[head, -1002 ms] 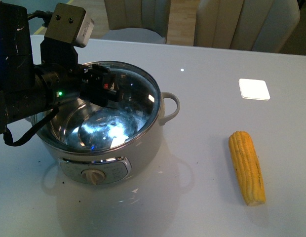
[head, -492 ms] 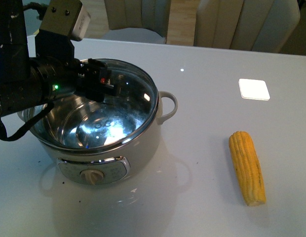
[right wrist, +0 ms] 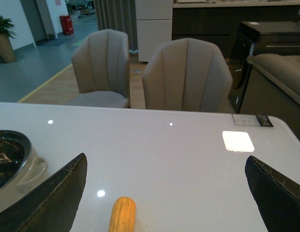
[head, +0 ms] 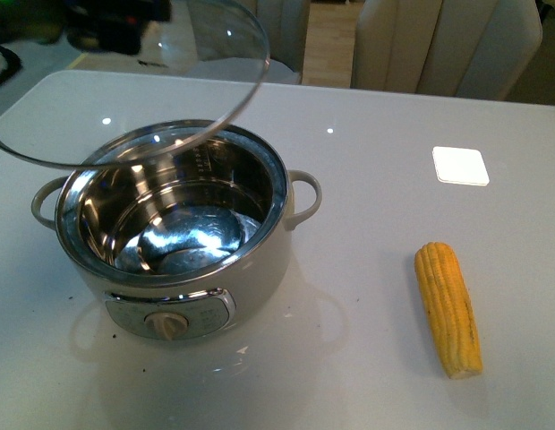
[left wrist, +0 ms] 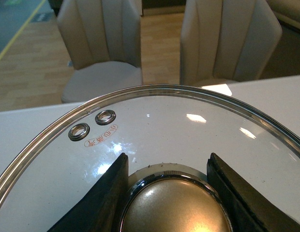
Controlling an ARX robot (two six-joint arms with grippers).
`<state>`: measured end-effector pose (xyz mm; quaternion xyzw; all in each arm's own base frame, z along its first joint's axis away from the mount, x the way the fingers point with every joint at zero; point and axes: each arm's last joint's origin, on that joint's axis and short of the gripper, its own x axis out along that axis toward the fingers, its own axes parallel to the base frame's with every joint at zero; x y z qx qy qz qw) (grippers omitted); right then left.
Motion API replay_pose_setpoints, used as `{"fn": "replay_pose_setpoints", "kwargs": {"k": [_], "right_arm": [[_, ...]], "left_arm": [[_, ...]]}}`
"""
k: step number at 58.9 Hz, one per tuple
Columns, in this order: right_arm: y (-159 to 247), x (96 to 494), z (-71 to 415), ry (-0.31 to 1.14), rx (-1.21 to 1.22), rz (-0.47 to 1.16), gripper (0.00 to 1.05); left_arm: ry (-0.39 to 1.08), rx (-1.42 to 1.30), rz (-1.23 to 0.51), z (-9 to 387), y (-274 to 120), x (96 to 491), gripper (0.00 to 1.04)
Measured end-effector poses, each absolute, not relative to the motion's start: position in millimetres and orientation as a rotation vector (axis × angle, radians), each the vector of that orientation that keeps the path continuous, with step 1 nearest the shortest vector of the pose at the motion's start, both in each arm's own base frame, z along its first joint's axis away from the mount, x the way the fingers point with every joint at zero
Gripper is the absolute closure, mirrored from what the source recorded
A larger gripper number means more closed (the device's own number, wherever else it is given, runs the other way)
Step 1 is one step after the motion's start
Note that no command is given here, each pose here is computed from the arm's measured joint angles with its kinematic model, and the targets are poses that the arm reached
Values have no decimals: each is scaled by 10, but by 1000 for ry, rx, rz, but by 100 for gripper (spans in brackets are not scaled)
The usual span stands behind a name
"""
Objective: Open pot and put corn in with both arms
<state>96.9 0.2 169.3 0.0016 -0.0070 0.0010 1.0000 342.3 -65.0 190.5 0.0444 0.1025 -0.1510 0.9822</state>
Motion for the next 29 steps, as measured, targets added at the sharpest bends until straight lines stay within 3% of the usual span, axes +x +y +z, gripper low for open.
{"fn": "replay_pose_setpoints", "kwargs": {"k": [29], "right_arm": [[2, 969, 1693, -14, 3, 2, 9]], "left_arm": [[114, 155, 24, 1908, 1018, 2960, 62]]}}
